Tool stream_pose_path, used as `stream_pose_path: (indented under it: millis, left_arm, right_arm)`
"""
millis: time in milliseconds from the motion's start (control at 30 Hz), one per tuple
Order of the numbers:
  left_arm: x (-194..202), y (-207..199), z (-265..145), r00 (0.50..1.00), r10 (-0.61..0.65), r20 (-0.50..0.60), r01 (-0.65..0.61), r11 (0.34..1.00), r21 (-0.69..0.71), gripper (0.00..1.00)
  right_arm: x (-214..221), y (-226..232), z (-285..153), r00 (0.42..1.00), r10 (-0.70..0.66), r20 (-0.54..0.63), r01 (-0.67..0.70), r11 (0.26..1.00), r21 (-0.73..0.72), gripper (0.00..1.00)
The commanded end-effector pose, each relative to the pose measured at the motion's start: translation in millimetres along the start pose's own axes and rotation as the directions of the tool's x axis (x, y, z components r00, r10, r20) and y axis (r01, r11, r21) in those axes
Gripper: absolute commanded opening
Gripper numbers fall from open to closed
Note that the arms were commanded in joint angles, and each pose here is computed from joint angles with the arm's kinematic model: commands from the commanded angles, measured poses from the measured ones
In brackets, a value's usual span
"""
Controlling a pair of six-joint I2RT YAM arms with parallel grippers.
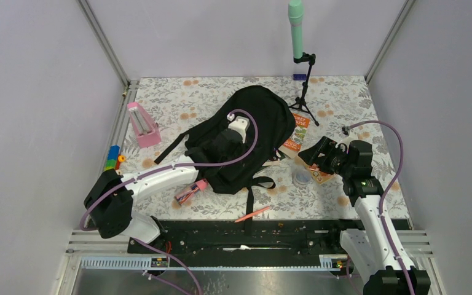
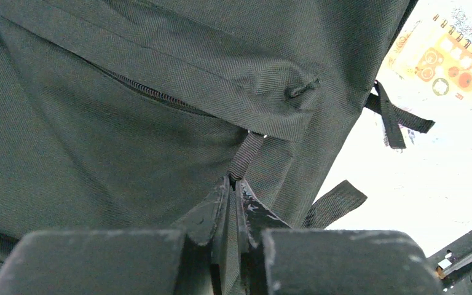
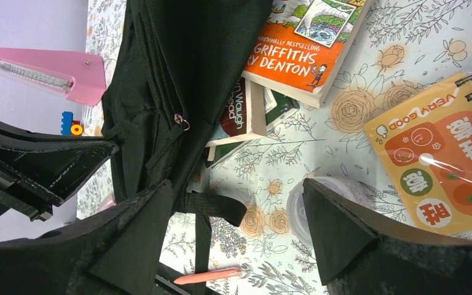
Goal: Pack the student bag
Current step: Zip the student bag at the center of the board.
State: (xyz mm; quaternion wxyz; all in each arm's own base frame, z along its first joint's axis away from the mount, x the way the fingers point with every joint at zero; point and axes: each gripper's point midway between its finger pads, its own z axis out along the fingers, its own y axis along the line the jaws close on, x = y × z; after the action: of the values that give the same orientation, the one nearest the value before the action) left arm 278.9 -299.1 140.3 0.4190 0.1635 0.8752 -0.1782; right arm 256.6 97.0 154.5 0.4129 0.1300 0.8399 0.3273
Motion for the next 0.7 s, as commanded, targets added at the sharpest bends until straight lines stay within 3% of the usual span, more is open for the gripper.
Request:
stream_pose_path:
  millis: [0, 200, 667]
  left_arm:
    - [-2, 1, 2, 0.999, -0.029, 0.030, 0.029, 1.000, -0.007, 0.04]
    - [3, 5, 5, 0.999, -0.025, 0.032, 0.026, 0.999, -0.019, 0.02]
    - [-2, 1, 5, 0.998, -0.048, 0.048, 0.049, 0.999, -0.007, 0.00]
  right_arm:
    - [-4, 3, 0, 0.999, -0.028, 0.020, 0.029, 0.999, -0.015, 0.84]
    - [-4, 4, 3, 1.000, -0.015, 0.011, 0.015, 1.000, -0.026, 0.84]
    - [36, 67, 39, 0.997, -0.005, -0.076, -0.009, 0.983, -0.185, 0.77]
